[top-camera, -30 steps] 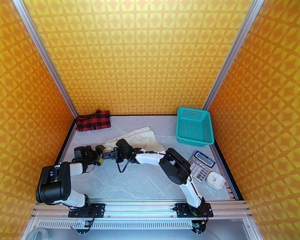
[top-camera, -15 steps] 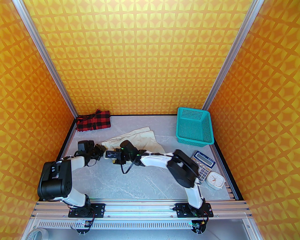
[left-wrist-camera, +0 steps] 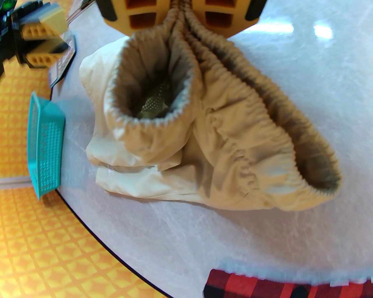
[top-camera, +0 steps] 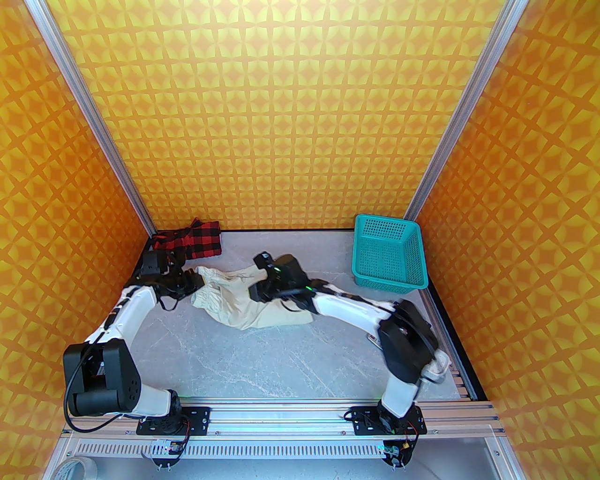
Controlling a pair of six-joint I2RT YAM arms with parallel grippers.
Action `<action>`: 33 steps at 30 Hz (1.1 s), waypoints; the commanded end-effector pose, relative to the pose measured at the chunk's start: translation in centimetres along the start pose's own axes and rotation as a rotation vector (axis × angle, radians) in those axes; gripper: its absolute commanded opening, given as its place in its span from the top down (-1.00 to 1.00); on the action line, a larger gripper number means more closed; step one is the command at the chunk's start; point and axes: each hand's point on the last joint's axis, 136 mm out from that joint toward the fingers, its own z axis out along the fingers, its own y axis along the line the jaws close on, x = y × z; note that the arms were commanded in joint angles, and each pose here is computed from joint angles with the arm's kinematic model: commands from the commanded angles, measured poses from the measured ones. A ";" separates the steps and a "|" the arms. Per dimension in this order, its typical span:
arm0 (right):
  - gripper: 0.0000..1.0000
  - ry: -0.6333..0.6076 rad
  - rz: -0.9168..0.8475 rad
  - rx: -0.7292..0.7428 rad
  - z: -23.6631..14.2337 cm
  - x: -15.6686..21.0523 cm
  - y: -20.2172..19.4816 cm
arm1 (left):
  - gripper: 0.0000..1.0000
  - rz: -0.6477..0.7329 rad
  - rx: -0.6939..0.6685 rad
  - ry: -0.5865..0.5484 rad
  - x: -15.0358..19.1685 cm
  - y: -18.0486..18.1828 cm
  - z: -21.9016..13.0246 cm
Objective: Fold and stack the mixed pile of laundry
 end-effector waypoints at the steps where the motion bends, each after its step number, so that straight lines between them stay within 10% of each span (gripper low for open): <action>1: 0.70 0.092 0.096 -0.019 3.8 1.4 -1.6 | 1.00 0.085 -0.080 0.049 0.1 -0.1 -1.7; 18: 1.00 0.122 0.170 -0.187 16.6 2.2 -2.8 | 1.00 0.262 -0.197 0.126 -0.9 -4.2 0.8; 26: 1.00 0.093 0.433 -0.155 8.1 0.0 -2.0 | 1.00 0.309 -0.298 0.122 -1.6 -3.5 0.2; 33: 1.00 0.172 0.557 -0.184 4.3 6.0 0.0 | 1.00 0.340 -0.288 0.112 -1.3 -5.2 0.7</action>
